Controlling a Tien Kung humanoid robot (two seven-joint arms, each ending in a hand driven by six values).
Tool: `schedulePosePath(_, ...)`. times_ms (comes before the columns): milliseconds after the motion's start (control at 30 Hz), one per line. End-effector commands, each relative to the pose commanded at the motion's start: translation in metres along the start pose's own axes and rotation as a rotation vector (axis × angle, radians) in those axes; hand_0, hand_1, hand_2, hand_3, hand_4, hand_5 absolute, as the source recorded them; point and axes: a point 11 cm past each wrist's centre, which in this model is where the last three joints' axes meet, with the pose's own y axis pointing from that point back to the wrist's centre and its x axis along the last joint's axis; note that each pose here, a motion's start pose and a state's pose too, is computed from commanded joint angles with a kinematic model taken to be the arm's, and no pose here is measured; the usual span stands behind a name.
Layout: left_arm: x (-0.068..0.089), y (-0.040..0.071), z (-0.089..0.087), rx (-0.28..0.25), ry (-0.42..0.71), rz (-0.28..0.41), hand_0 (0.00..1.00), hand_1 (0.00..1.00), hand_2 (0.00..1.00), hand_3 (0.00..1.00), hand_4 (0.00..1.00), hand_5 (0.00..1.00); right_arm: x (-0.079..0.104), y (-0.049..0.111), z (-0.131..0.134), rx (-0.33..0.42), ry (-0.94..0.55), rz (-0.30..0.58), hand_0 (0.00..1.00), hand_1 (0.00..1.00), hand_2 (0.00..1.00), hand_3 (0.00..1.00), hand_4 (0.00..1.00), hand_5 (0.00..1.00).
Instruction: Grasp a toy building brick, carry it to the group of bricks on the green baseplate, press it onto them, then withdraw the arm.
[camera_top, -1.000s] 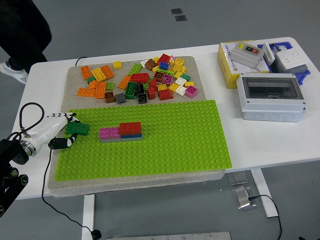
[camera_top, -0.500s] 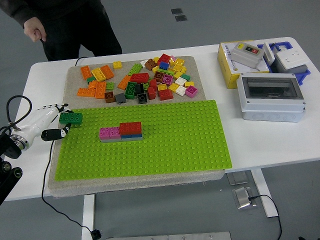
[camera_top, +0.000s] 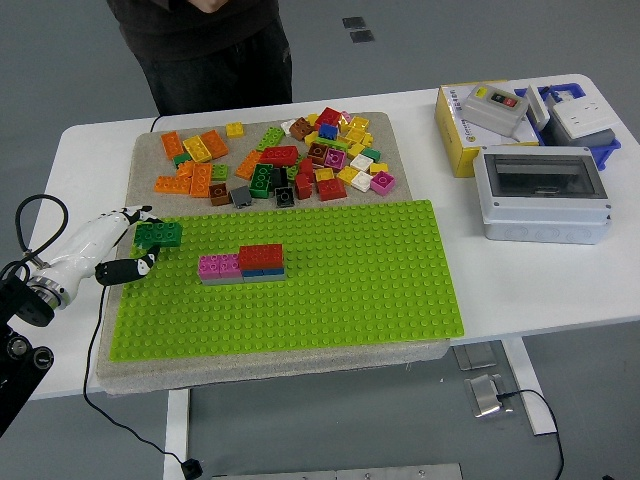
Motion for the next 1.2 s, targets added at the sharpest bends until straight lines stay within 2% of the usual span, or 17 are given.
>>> schedulePosePath(167,-0.009,-0.001,0.023,-0.05,0.009,-0.006,0.946,0.942,0.925,0.558,0.348,0.234,0.0,0.0,0.001,0.0,-0.003,0.0,0.637,0.631,0.643,0.623,0.356,0.756)
schedulePosePath(333,-0.017,0.0,0.034,-0.067,0.018,-0.009,0.947,0.942,0.924,0.561,0.351,0.237,0.001,0.0,0.001,-0.001,-0.006,0.001,0.638,0.631,0.642,0.622,0.364,0.759)
schedulePosePath(633,-0.029,0.0,0.04,-0.067,0.028,-0.029,0.948,0.942,0.924,0.562,0.355,0.238,0.001,0.0,0.002,-0.001,-0.008,0.001,0.637,0.632,0.639,0.62,0.367,0.76)
schedulePosePath(1200,-0.042,-0.001,0.036,-0.015,0.022,-0.094,0.953,0.948,0.927,0.568,0.4,0.275,0.004,0.0,0.002,0.001,-0.008,0.007,0.637,0.63,0.636,0.619,0.374,0.762)
